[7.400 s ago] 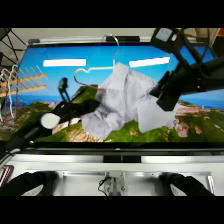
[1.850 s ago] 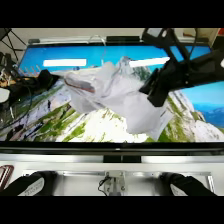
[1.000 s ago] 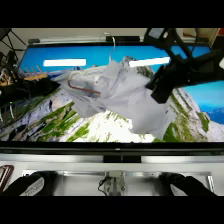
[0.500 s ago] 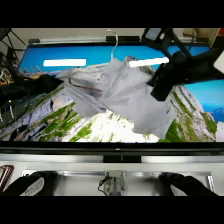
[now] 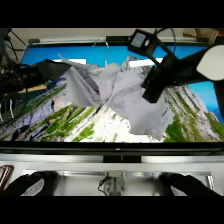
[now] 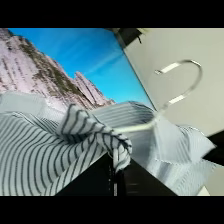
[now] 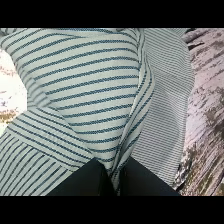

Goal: Fold the shirts.

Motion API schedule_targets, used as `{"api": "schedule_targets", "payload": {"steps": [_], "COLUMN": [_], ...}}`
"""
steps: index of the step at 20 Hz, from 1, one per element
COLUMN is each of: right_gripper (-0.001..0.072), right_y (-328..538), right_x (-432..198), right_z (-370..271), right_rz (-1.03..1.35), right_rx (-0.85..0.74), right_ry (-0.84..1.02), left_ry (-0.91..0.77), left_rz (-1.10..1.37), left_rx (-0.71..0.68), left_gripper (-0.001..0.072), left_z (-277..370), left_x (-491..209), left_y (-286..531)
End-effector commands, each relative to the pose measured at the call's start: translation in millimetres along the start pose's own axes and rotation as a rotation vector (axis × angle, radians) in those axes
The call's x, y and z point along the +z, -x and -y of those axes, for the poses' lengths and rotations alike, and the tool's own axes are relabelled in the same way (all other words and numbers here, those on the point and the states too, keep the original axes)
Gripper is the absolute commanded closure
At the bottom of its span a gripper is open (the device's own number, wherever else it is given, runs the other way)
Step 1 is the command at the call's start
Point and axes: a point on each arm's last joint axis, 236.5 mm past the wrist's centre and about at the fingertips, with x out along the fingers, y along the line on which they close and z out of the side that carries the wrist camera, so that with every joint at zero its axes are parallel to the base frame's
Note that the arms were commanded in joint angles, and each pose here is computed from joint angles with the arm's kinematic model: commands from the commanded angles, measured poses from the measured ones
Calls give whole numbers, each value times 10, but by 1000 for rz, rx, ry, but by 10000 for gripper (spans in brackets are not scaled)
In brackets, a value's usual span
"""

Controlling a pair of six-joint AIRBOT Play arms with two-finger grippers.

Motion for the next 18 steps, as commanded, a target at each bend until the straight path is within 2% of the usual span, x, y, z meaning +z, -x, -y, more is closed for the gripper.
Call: {"api": "schedule_targets", "payload": {"steps": [1,5,8,13,18], "right_gripper": [626,627,627,627,627], "right_y": [15,157,410,1029,1557], "right_x": [253,581,673,766,924], "right_z": [166,315,359,292,91], "right_rz": [110,269,341,471,628], "right_rx": [-64,-112,-149,-198,-171], "right_ry": [-159,-258,-277,-264,-269], "left_ry": [-117,-222,-266,-277,-288], "left_rz": [-68,-169,-222,-150,-83], "left_rx": [-150,-213,-141,2,41], "left_gripper": [650,650,650,650,650], "left_z": [709,1133,1025,606,540], "left_x": [-164,-573,-719,-412,-134], "left_y": [-57,-123,-131,-40,63]}}
